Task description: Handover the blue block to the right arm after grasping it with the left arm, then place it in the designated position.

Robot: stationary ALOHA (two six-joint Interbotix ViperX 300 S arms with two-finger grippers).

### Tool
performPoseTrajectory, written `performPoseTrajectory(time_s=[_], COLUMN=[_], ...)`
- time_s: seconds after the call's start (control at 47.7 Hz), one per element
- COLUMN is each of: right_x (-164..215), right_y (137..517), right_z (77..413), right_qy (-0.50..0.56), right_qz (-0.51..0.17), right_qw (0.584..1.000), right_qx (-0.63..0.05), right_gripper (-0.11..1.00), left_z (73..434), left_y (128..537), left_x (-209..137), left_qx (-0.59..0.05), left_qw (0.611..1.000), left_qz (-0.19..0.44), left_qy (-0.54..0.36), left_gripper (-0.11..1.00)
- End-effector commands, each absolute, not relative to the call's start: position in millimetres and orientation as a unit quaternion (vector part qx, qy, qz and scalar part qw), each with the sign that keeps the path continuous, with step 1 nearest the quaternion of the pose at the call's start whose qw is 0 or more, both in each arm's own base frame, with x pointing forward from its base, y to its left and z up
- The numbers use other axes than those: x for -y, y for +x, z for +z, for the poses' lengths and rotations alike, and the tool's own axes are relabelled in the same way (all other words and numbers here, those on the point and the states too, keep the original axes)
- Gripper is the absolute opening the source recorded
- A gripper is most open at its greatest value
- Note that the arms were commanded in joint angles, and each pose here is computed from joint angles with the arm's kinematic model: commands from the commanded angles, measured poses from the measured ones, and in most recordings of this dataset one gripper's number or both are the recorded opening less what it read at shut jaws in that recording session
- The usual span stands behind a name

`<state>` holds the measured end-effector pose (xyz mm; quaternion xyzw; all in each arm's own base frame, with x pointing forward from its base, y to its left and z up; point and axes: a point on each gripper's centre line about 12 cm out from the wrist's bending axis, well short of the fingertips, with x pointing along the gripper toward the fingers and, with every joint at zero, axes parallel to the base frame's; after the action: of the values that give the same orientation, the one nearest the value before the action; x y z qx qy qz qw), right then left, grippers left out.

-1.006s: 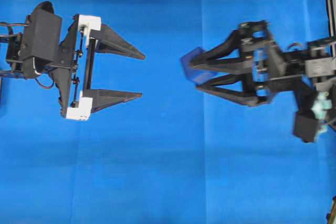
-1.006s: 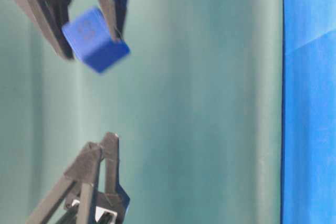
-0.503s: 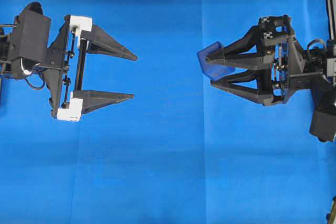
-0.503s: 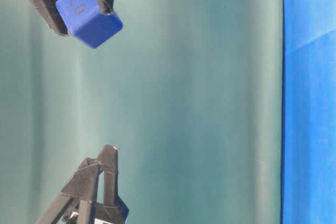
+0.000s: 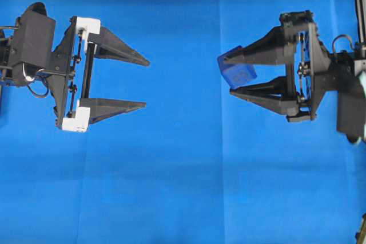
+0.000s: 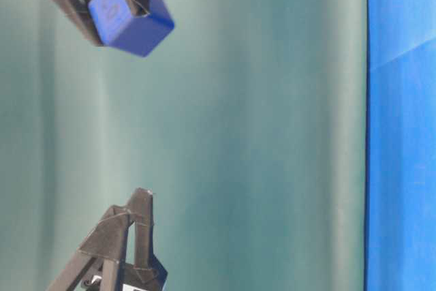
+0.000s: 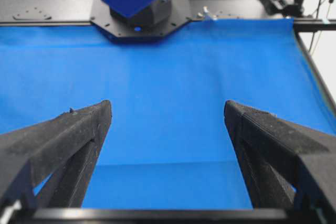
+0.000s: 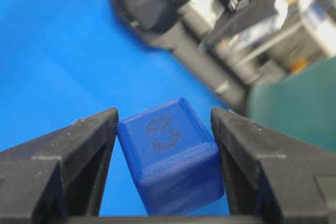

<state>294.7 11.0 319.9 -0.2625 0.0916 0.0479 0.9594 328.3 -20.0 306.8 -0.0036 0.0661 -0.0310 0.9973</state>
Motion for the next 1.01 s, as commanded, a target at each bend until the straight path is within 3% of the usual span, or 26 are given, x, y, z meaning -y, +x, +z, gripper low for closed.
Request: performPoseTrajectory(time_s=[0.0,0.252,0.755,0.985], right_x=[-10,-9,-9,-5], right_y=[295,294,293,293], right_z=[324,322,326,311], right_qy=[-0.203,-0.065,-0.049,-0.020], right_qz=[0.039,0.018,0.015,-0.006], right_qw=[0.974,0.991,0.992,0.984], right_qx=[-0.095,-0.118,-0.115,-0.176], right_gripper=[0.44,0.44,0.43,0.42], left_z=[317,317,317,317], left_y=[328,328,328,328], left_x=[21,21,23,23], left_qx=[-0.051,-0.050,-0.050,-0.050], left_qw=[0.998,0.998,0.998,0.998], left_qz=[-0.033,-0.033,-0.035,-0.036], left_qy=[-0.003,-0.003,-0.004,-0.004], left_gripper=[0.91,0.91,0.91,0.91])
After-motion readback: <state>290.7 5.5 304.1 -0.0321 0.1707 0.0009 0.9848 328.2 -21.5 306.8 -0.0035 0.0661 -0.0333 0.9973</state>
